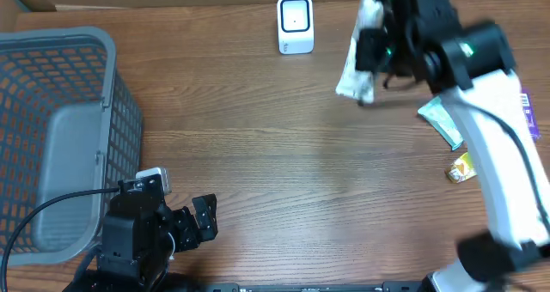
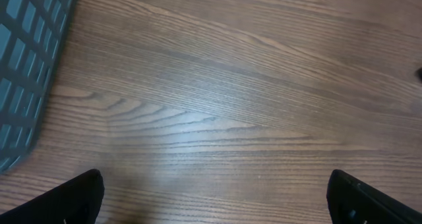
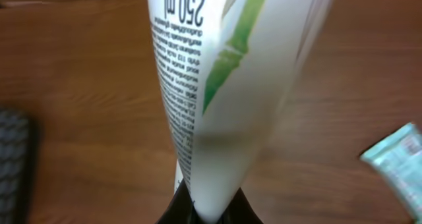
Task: Scan the item barcode
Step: 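Carry the white tube up toward the white scanner, then hold the white tube over the scanner window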
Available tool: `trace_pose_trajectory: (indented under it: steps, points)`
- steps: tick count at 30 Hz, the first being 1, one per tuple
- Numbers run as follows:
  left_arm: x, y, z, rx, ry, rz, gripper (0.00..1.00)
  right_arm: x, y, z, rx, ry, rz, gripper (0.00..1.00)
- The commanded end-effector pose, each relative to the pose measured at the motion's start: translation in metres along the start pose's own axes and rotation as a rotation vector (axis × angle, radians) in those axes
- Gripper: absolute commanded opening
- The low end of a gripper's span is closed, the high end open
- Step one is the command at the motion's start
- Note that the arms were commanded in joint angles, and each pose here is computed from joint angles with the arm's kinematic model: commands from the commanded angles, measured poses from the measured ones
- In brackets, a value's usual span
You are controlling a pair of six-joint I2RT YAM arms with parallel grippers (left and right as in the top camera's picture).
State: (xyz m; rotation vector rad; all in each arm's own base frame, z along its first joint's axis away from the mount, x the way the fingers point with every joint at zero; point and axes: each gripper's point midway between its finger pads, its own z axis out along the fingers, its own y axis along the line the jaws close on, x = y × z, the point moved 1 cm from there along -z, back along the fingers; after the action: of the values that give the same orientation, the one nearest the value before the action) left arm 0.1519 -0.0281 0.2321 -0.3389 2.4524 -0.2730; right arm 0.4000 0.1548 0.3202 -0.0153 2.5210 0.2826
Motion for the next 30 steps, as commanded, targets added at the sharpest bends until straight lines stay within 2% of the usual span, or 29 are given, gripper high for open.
trace_pose_trajectory:
  steps: [1, 9, 11, 22, 30]
  points:
    - [0.0, -0.001, -0.002, 0.01, -0.01, -0.003, 1.0, -0.026, -0.012, 0.031, 0.215, -0.058, -0.069, 0.04]
    - [0.0, -0.001, -0.002, 0.01, -0.01, -0.003, 1.0, -0.056, -0.013, 0.098, 0.688, -0.233, -0.297, 0.04]
    - [0.0, -0.001, -0.002, 0.01, -0.01, -0.003, 1.0, -0.061, -0.007, 0.112, 0.744, -0.256, -0.361, 0.04]
    - [0.0, -0.001, -0.002, 0.01, -0.01, -0.003, 0.99, -0.085, 0.024, 0.187, 0.818, -0.284, -0.76, 0.04]
    - [0.0, -0.001, -0.002, 0.01, -0.01, -0.003, 1.0, -0.085, 0.017, 0.233, 0.857, -0.183, -1.055, 0.04]
